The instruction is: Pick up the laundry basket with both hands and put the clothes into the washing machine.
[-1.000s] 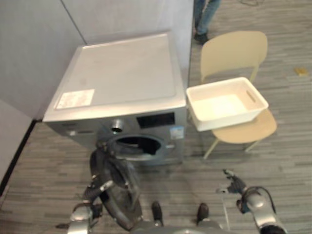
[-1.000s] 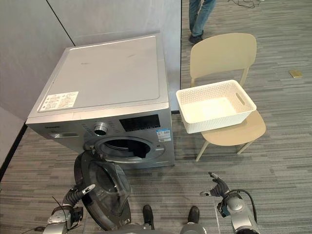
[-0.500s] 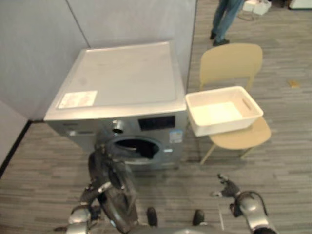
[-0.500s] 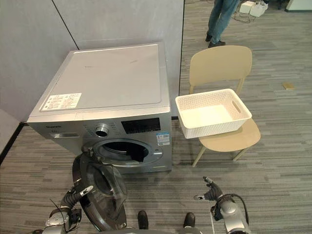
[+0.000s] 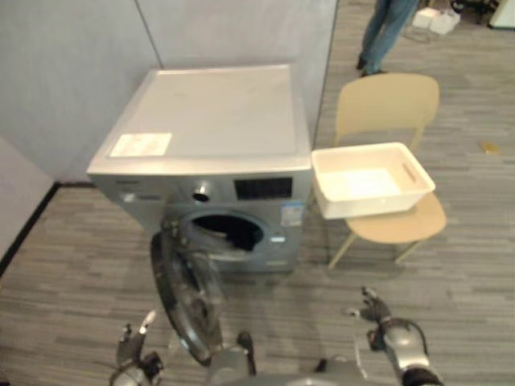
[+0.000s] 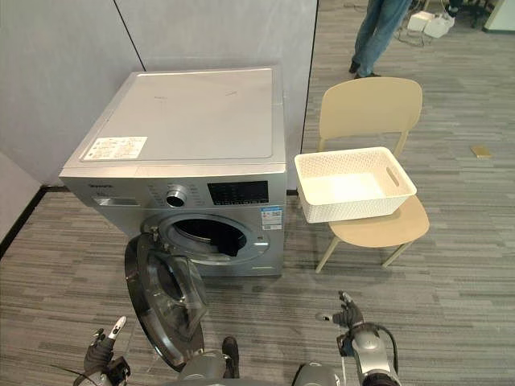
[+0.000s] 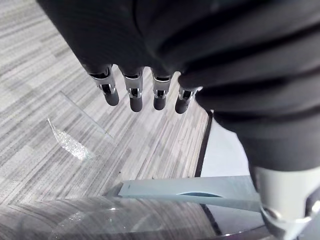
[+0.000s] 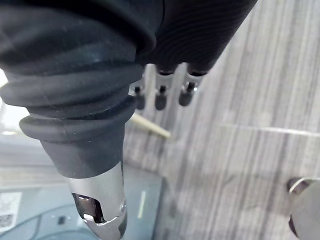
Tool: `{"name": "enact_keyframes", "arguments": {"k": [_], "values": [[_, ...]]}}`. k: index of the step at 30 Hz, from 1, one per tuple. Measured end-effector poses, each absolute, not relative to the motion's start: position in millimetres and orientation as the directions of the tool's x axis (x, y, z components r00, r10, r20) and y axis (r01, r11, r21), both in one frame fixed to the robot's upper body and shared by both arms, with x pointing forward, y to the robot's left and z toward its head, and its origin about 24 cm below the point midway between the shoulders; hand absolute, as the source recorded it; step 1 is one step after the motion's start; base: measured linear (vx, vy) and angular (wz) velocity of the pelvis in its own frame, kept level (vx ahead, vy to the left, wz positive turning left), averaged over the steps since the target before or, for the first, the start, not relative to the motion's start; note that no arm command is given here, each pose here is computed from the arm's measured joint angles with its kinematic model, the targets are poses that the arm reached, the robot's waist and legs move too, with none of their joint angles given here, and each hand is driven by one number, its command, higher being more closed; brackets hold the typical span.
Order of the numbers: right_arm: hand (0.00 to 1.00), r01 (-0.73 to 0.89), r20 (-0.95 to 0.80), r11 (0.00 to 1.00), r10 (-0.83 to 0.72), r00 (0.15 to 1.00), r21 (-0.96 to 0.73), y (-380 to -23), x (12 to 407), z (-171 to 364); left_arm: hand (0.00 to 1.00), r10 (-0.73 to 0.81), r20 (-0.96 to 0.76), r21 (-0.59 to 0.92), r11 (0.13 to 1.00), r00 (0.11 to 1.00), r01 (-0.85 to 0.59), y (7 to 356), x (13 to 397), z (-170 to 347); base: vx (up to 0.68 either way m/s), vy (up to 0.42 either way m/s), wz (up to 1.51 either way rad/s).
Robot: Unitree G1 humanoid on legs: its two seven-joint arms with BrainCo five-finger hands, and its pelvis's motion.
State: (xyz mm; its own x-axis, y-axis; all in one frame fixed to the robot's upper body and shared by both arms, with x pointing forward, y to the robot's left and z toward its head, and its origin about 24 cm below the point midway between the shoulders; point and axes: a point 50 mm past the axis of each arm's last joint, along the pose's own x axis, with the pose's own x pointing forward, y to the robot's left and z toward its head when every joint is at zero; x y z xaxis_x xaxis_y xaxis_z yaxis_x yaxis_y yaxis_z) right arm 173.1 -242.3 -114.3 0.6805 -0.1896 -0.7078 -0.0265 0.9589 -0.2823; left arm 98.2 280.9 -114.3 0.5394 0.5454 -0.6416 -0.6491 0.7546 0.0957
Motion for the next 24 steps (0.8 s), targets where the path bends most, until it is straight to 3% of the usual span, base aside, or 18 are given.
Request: {"name": "enact_keyframes", "arguments": {"k": [5,10,15,24], "values": [[0.0,-0.104,-0.685,0.937,-0.165,0.71,-0.333,-245,188,-106,0.0,0.529,-0.638,0.065,0.761,0.56,-0.645,273,104,-114,-0.12,-0.161,0.02],[0.0,-0.081,-0.659,0.927,-0.198,0.726,-0.367,-259,194,-97,0.0,0.496,-0.619,0.036,0.792,0.608,-0.609,265,120,-110,-0.01,-0.078,0.22],[0.0,-0.074,-0.61,0.917,-0.199,0.767,-0.392,-264,204,-86,0.0,0.487,-0.644,0.046,0.795,0.59,-0.605,262,112,-116,0.01,0.069,-0.03],[0.0,-0.034,-0.725,0.963,-0.179,0.665,-0.269,-246,141,-119,0.0,0.583,-0.6,0.059,0.714,0.547,-0.697,291,134,-105,-0.03,0.165,0.2]]}}
